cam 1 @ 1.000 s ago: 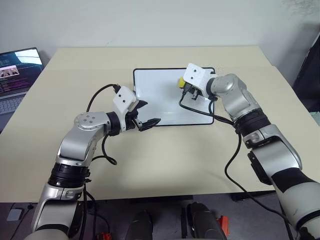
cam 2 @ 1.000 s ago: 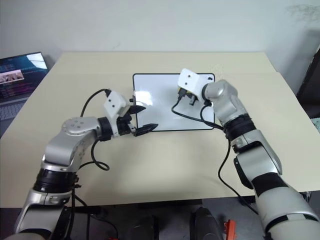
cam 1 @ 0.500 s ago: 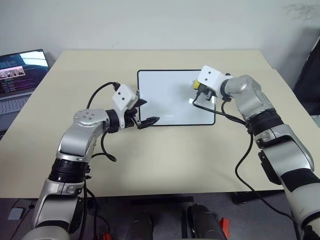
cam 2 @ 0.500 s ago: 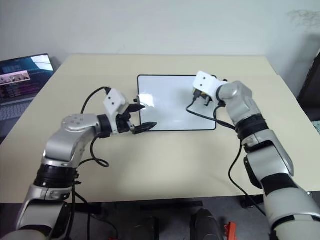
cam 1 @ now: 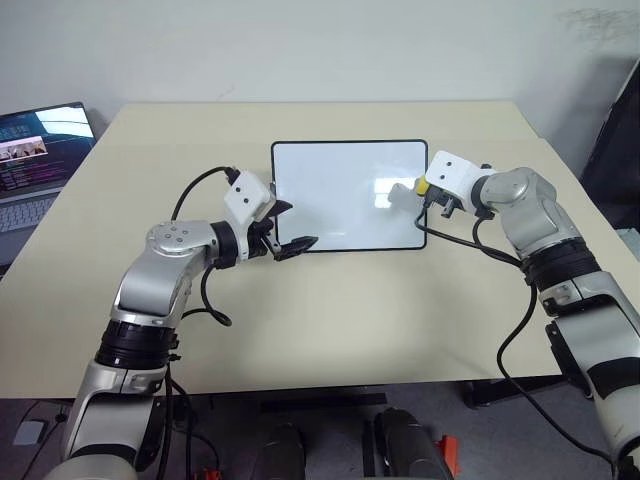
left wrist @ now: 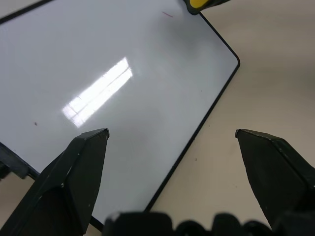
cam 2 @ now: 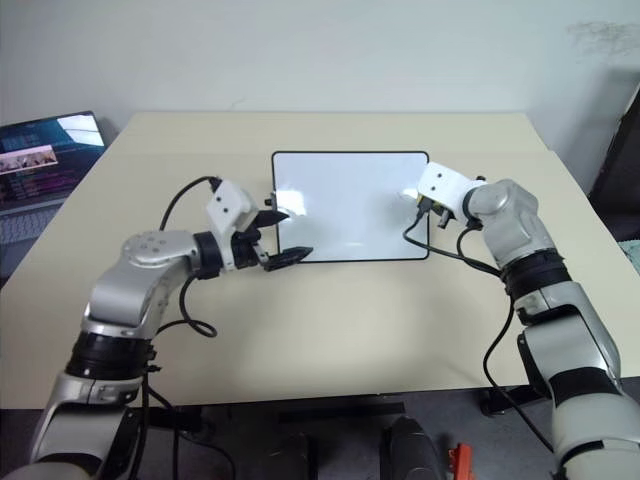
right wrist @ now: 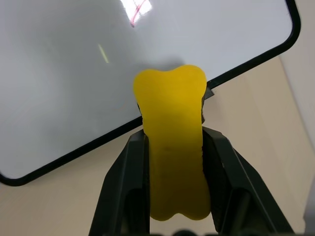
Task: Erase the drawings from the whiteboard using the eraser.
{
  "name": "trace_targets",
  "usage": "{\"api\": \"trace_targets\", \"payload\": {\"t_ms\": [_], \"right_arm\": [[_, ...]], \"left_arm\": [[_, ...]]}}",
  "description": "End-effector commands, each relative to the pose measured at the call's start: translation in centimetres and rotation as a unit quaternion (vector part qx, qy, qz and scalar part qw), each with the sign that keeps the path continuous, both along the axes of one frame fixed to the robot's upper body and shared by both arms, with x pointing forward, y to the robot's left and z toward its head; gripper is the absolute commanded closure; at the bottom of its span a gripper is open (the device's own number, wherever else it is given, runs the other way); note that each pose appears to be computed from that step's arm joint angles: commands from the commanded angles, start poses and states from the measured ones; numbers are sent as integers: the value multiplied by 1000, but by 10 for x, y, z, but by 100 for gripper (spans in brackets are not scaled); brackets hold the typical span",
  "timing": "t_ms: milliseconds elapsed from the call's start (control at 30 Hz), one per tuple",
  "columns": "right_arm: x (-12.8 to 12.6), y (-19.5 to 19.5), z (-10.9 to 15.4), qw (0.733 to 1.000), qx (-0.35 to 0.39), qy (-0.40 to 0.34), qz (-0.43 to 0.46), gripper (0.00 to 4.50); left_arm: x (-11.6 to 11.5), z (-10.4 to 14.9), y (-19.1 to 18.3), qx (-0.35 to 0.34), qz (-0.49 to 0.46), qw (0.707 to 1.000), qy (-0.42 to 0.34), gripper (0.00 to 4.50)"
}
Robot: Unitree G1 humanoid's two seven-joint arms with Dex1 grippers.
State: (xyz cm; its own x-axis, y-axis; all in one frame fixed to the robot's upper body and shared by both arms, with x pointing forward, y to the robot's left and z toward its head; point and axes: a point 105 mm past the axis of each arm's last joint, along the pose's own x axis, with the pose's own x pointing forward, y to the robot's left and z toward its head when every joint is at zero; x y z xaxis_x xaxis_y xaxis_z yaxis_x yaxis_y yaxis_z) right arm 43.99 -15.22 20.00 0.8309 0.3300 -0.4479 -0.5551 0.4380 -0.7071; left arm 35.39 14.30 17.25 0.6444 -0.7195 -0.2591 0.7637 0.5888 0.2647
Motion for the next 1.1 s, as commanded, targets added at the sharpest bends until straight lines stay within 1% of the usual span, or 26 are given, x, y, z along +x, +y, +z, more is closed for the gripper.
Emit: {"api": "trace_targets", "payload": {"t_ms": [33,133,367,500,700,833,933,1033,1100], "right_arm": [[-12,42,53,995,44,-58,65,340],[-15,55,58,994,48,-63,76,340],[1,72,33,996,33,-51,69,340],[9,70,15,997,9,-40,60,340],[18,51,4,998,-24,-39,31,340],[20,26,-6,998,-55,-29,7,341],[19,11,-13,998,-64,-20,-6,341],[15,-16,-24,996,-80,-2,-27,341],[12,-26,-26,996,-84,2,-33,341]], "left_arm": [[-2,19,3,4,1,999,-33,0],[0,23,2,2,-1,999,-36,0],[0,21,-1,0,-4,999,-33,0],[0,20,-1,0,-2,999,-34,0],[1,22,2,2,1,999,-36,0],[1,21,2,1,1,999,-35,0],[2,22,1,1,1,999,-36,0],[2,22,2,1,0,999,-37,0],[2,22,2,1,-1,999,-37,0]]}}
